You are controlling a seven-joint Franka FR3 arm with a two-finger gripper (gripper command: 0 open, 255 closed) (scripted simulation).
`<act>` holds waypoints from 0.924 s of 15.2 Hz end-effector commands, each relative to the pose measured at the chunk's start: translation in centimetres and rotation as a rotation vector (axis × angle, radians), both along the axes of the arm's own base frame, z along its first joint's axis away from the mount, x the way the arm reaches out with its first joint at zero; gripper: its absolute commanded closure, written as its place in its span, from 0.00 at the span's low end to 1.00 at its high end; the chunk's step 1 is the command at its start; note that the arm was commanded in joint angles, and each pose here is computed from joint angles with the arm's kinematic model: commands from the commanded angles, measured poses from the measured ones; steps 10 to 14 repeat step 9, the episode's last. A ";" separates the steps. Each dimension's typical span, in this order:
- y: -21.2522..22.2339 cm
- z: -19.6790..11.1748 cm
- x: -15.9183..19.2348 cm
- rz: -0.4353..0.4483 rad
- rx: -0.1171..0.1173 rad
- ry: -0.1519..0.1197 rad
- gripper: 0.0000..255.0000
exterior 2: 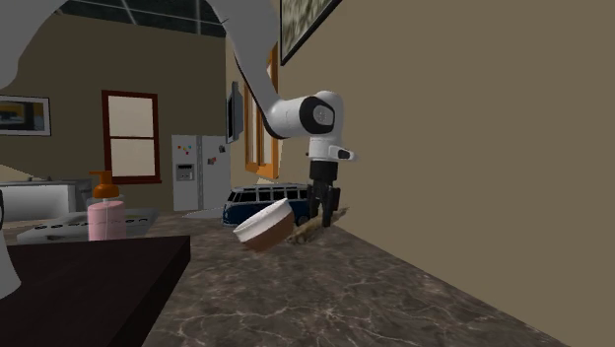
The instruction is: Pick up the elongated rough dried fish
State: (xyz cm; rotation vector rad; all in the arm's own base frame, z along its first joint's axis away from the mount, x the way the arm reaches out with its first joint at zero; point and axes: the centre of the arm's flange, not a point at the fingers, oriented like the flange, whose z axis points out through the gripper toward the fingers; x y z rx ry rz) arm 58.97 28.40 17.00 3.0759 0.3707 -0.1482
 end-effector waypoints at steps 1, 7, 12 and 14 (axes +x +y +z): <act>-0.1 1.1 0.1 0.000 0.000 0.000 1.00; -0.1 4.2 0.1 0.000 0.000 0.000 1.00; -0.1 4.3 0.1 0.000 0.000 0.000 1.00; -0.1 4.3 0.1 0.000 0.000 0.000 1.00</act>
